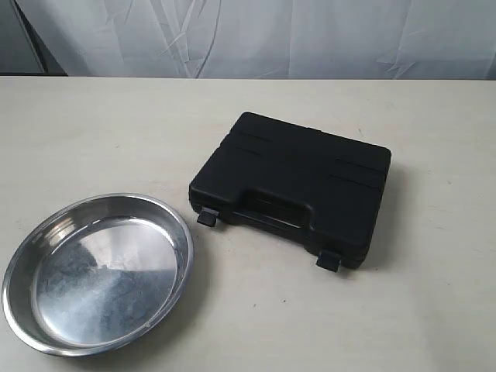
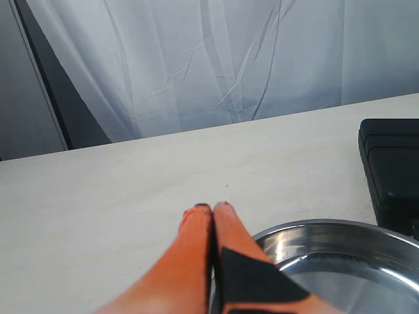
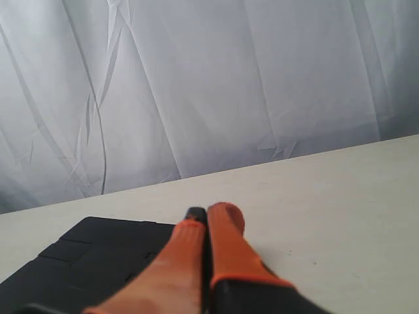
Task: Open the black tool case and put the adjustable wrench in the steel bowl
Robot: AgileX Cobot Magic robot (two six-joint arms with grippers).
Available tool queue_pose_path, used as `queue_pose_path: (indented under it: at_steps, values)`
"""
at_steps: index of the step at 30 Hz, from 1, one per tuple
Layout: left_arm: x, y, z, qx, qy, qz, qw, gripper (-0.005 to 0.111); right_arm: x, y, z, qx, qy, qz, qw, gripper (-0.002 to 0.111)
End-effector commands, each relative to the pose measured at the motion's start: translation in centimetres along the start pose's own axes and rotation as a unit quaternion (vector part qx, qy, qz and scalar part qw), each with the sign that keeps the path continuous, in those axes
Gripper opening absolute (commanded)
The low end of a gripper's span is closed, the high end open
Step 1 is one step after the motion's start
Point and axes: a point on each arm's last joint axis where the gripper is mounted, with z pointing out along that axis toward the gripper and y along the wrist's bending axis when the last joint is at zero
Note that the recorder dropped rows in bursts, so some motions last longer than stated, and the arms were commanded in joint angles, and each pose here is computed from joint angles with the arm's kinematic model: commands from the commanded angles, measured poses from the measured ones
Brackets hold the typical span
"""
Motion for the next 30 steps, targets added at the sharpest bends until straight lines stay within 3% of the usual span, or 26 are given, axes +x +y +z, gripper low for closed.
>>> queue_pose_path:
  at_steps: [1,14,17,19,22,24,26,28,30]
  values:
    - [-0.1,0.0,0.0,0.001,-0.002,-0.001,1.0,0.0,0.0,0.0,0.0,0.001,-0.005,-0.002,1.0,-0.001]
    - [-0.1,0.0,0.0,0.001,-0.002,-0.001,1.0,0.0,-0.2,0.0,0.0,-0.001,-0.014,0.0,1.0,-0.001]
    - [-0.1,0.0,0.0,0.001,-0.002,-0.001,1.0,0.0,-1.5,0.0,-0.2,-0.017,-0.085,0.19,0.978,-0.001]
    - [-0.1,0.0,0.0,0.001,-0.002,-0.001,1.0,0.0,-2.3,-0.5,-0.4,-0.014,-0.132,0.322,0.937,-0.001]
    - [-0.1,0.0,0.0,0.001,-0.002,-0.001,1.0,0.0,-3.5,-0.2,-0.6,-0.042,-0.13,0.5,0.855,-0.001]
    - [-0.1,0.0,0.0,0.001,-0.002,-0.001,1.0,0.0,-6.5,0.8,-1.5,-0.074,-0.156,0.434,0.884,-0.001]
    - [-0.1,0.0,0.0,0.001,-0.002,-0.001,1.0,0.0,-9.2,1.7,-2.7,-0.09,-0.213,0.308,0.923,-0.001]
    - [-0.1,0.0,0.0,0.001,-0.002,-0.001,1.0,0.0,-12.5,2.8,-3.2,-0.096,-0.257,0.19,0.943,-0.001]
    - [-0.1,0.0,0.0,0.001,-0.002,-0.001,1.0,0.0,-13.9,3.2,-1.7,-0.082,-0.227,0.158,0.957,-0.001]
